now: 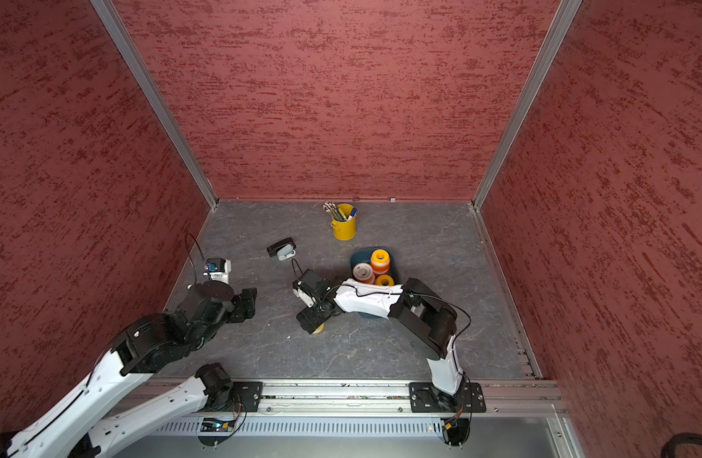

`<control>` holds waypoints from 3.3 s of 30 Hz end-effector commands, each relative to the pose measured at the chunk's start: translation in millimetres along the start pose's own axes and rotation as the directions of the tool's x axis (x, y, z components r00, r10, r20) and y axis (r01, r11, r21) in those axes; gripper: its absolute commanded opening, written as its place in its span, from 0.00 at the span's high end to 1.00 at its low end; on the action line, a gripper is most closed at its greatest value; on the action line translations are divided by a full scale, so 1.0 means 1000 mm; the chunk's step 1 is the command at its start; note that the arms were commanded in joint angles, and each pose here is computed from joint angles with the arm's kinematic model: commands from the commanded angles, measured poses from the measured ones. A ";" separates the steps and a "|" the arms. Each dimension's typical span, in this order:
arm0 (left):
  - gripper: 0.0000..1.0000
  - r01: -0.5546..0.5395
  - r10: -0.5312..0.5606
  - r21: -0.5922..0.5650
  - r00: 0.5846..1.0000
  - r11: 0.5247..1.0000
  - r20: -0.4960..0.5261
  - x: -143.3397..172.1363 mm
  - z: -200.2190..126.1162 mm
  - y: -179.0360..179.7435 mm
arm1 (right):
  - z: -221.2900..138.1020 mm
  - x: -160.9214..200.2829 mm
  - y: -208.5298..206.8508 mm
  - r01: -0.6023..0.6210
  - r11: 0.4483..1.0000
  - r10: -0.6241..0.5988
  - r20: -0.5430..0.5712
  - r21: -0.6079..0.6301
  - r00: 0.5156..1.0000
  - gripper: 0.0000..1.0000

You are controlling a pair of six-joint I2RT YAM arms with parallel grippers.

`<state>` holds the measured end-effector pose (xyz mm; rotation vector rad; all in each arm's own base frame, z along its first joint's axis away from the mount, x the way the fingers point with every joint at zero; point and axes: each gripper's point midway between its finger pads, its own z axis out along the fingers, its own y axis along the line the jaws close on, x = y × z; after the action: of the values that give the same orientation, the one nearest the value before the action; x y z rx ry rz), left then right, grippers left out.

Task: Put the sealing tape into the storage box
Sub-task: Pick up the sealing tape at the center of the board, then place the sealing tape in the storage box.

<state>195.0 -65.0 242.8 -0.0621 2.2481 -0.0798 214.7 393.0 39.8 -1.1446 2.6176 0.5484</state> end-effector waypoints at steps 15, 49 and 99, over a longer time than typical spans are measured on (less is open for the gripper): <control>0.16 0.010 -0.010 0.008 1.000 1.000 -0.030 0.000 0.012 -0.003 | 0.017 0.019 -0.004 0.129 0.981 -0.111 -0.123 0.146 0.986 0.31; 0.15 0.017 -0.016 0.031 0.999 0.999 -0.039 0.001 0.012 -0.006 | -0.080 -0.054 -0.045 -0.108 0.985 0.079 0.206 0.133 0.975 0.49; 0.15 0.002 -0.001 0.024 0.999 1.000 -0.054 0.004 0.015 -0.008 | -0.107 -0.019 -0.223 -0.495 0.796 0.433 0.244 0.348 0.868 0.43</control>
<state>202.9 -72.0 232.1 -0.0620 2.3036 -0.1124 381.7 225.5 88.0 -0.3130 2.6947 0.1886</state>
